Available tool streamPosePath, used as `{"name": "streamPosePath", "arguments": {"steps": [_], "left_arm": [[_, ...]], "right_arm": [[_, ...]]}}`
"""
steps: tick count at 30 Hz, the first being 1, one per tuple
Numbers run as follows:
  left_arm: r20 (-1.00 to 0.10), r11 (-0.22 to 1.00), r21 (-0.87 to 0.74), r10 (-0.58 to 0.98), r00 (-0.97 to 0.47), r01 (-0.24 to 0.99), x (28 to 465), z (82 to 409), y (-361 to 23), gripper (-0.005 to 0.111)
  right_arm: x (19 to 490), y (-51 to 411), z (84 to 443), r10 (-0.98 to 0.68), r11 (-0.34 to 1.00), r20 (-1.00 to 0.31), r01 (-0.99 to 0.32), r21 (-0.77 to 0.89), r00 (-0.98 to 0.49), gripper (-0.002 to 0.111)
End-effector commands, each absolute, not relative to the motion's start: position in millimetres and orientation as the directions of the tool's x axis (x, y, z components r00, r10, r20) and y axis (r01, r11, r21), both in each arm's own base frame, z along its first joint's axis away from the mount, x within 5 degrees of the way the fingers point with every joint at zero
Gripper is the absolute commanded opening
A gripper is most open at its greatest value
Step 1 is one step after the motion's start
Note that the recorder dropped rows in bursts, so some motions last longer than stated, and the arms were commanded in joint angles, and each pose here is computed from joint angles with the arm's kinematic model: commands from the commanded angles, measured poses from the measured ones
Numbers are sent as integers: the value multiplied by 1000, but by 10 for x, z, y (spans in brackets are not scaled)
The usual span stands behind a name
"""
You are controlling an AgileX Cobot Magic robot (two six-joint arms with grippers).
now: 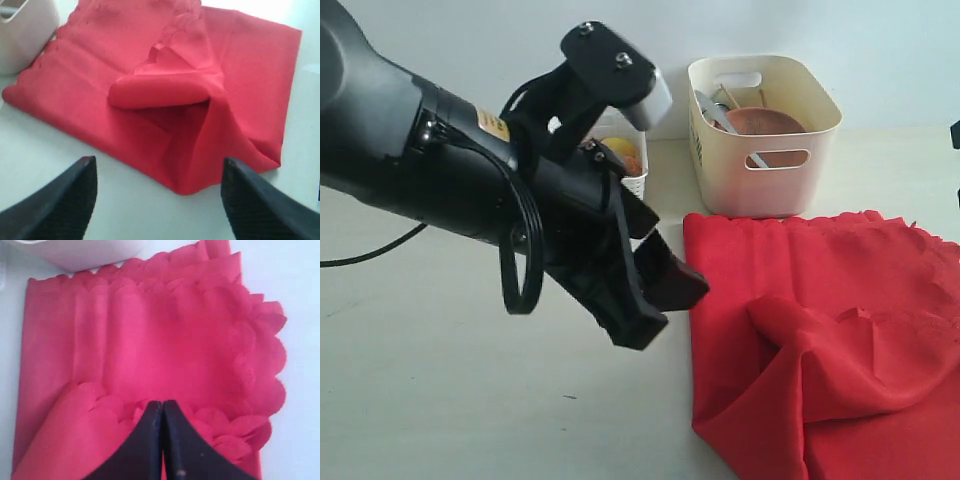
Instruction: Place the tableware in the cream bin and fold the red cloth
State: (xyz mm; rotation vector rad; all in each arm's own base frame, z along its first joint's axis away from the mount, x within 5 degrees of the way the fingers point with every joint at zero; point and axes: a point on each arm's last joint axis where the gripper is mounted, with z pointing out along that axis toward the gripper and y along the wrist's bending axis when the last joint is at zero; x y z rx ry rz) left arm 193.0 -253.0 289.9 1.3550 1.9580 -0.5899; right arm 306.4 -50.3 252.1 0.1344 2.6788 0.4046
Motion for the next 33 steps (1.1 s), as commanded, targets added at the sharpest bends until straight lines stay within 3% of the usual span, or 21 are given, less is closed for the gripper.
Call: {"name": "streamPosePath", "arguments": {"steps": [1,3,7,9,11,16,27,29,33], "left_arm": [[-778,288,122,622,-89,950,1859,2854,-2722,68],[-778,278,151,626,-59,949,1863,2797,-2791,75],[-786,321,180,616,-60,930,1959,2629,-2918,93],[-791,356,188,608,-74,915,2035,2530,-2974,93],[-794,383,202,603,-78,901,2108,2443,-3017,91],[-786,382,200,612,-85,902,2239,2325,-3196,87],[-724,251,92,681,-108,964,2348,2233,-3593,87],[-704,224,78,702,-105,971,2329,2159,-3633,87],[-665,175,67,742,-87,982,2249,1992,-3705,87]], "right_arm": [[3436,-695,2253,83,959,-397,-35,281,-914,4],[3604,-741,2142,21,958,-389,-92,271,-921,16],[3867,-811,1977,-80,952,-393,-187,243,-916,51],[3959,-858,1922,-144,950,-397,-239,201,-906,64],[4029,-892,1876,-188,946,-400,-275,172,-897,68],[4164,-929,1719,-253,927,-386,-337,167,-887,69],[4225,-945,1287,-335,889,-248,-392,238,-909,68],[4220,-954,1229,-345,887,-232,-397,237,-910,63],[4218,-953,1168,-347,885,-220,-396,247,-912,36]]}}
